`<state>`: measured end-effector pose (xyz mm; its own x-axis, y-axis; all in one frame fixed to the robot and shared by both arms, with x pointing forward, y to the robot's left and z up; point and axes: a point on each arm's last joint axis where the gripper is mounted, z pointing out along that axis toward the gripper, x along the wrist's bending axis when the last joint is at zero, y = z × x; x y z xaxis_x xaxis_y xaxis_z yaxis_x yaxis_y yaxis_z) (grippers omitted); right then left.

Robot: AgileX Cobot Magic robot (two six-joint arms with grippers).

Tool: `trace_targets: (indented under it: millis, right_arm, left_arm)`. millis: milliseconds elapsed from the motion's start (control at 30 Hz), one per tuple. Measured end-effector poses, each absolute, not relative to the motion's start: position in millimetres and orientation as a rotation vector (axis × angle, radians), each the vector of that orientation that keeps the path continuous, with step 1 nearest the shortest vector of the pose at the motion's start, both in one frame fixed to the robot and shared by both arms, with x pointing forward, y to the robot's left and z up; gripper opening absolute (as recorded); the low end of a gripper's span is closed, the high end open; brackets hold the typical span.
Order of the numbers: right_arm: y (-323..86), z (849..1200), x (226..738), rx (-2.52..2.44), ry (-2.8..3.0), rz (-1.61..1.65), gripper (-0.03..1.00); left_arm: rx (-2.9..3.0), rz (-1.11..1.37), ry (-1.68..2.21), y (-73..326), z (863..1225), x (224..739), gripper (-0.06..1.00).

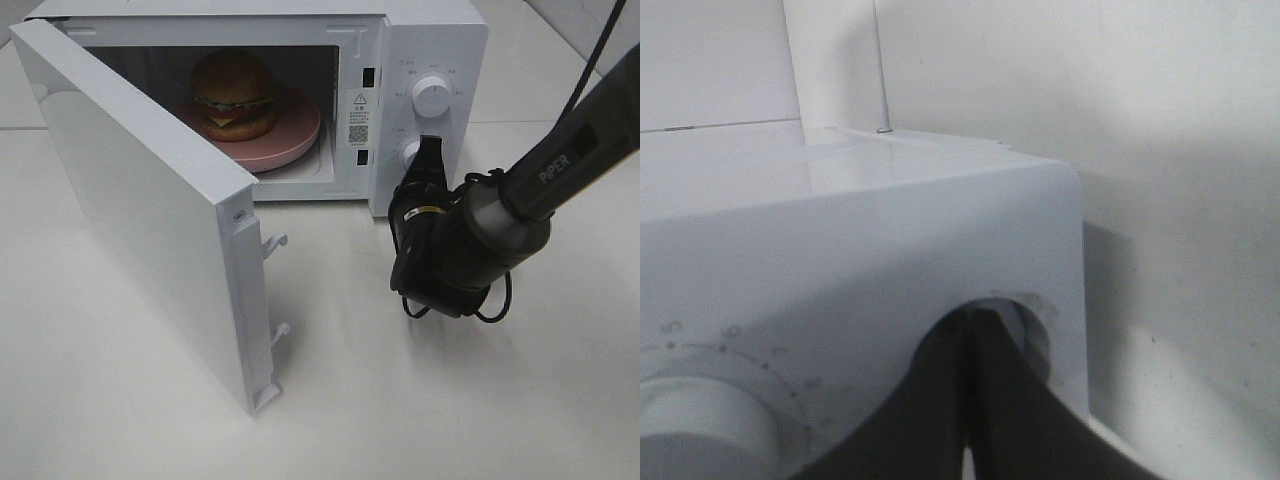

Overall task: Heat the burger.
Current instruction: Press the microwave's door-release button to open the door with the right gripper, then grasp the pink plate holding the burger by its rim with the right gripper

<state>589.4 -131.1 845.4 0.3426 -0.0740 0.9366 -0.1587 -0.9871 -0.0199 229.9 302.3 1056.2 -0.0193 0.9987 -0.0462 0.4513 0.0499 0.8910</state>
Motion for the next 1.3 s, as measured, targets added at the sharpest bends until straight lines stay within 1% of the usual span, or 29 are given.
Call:
trace_targets:
  millis: [333,600,767,933,1100,1300]
  right_arm:
    - [-129.9,848.3,589.2,2.545,-0.219,1.730,0.00]
    - [-139.3,854.7,582.8,2.611,-0.104,1.712,0.00]
    - [-143.7,861.3,571.5,2.630,-0.011,1.708,0.00]
    - [-146.2,876.7,559.4,2.639,0.094,1.738,0.00]
    - [-153.2,875.6,540.4,2.713,0.174,1.620,0.00]
    - [-158.6,889.7,521.6,2.726,0.380,1.529,0.00]
  left_arm:
    - [1.501,0.918,1.574,302.3,1056.2,229.9,0.99]
    - [1.501,0.918,1.574,302.3,1056.2,229.9,0.99]
    - [1.501,0.918,1.574,302.3,1056.2,229.9,0.99]
    - [1.501,0.918,1.574,302.3,1056.2,229.9,0.99]
    - [1.501,0.918,1.574,302.3,1056.2,229.9,0.99]
    - [1.501,0.918,1.574,302.3,1056.2,229.9,0.99]
